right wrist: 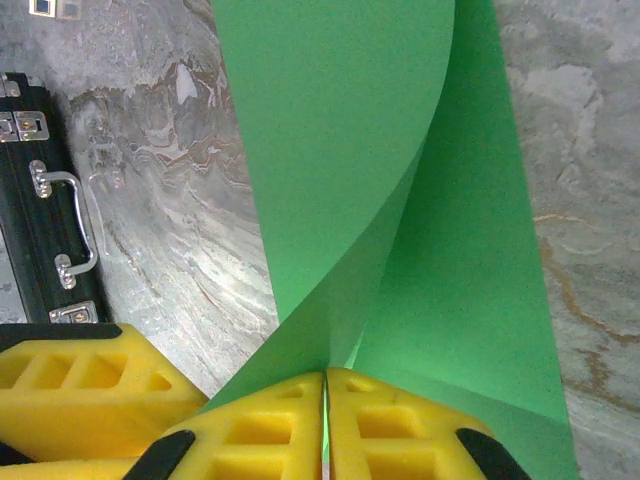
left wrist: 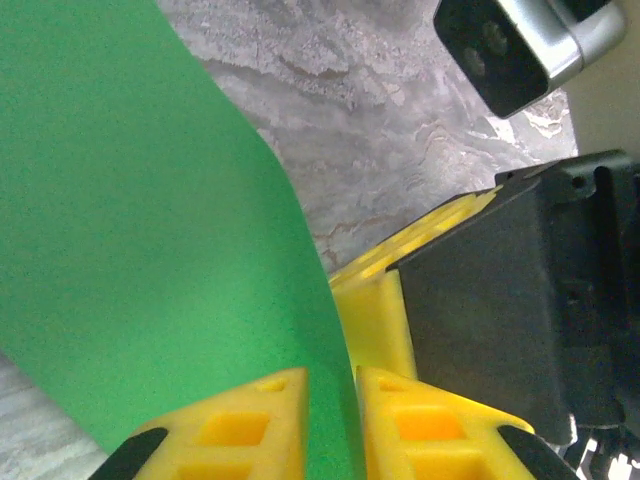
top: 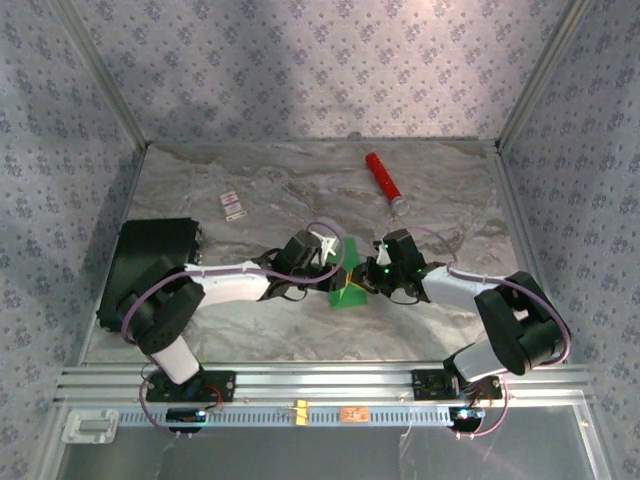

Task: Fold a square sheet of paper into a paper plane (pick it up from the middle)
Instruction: Fold the triangle a second time at the center of the table.

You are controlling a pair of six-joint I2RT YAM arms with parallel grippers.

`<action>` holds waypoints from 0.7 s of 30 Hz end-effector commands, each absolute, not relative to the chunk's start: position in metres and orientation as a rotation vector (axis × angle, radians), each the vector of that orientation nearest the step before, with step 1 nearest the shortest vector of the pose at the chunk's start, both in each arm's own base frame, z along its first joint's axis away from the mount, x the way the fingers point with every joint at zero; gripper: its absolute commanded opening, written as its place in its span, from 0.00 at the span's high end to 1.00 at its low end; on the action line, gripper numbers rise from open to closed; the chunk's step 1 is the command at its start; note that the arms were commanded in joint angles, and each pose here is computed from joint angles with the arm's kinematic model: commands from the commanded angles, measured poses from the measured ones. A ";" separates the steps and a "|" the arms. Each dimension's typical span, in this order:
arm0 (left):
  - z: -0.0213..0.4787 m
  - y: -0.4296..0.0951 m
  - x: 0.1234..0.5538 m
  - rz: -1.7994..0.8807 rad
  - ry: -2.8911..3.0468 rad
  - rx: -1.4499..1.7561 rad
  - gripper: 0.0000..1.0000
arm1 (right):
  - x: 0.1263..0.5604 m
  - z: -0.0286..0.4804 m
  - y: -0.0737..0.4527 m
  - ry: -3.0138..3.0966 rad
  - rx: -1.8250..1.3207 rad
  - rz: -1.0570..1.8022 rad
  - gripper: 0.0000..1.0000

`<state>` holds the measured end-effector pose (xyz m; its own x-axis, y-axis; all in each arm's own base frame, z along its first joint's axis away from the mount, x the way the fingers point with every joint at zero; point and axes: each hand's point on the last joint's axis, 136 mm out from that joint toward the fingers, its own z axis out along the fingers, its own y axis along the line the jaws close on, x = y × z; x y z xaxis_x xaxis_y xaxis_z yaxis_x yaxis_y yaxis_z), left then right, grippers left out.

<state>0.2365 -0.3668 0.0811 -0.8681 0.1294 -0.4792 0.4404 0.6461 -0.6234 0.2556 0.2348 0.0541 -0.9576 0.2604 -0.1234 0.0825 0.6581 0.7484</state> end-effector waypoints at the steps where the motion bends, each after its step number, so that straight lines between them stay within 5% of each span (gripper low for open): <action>1: 0.084 -0.375 0.238 -1.114 2.462 0.513 0.82 | 0.252 0.048 0.234 2.677 0.304 1.192 0.90; 12: 0.080 -0.374 0.232 -1.130 2.479 0.555 0.84 | 0.252 0.047 0.233 2.674 0.313 1.189 0.90; 21: 0.078 -0.369 0.234 -1.088 2.480 0.573 1.00 | 0.248 0.041 0.227 2.690 0.330 1.146 0.90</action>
<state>0.2295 -0.3669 0.0695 -0.8634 0.2026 -0.4620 0.4760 0.6306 -0.6130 0.2524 0.2326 0.0486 -0.9580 0.2638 -0.1127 0.0942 0.6604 0.7450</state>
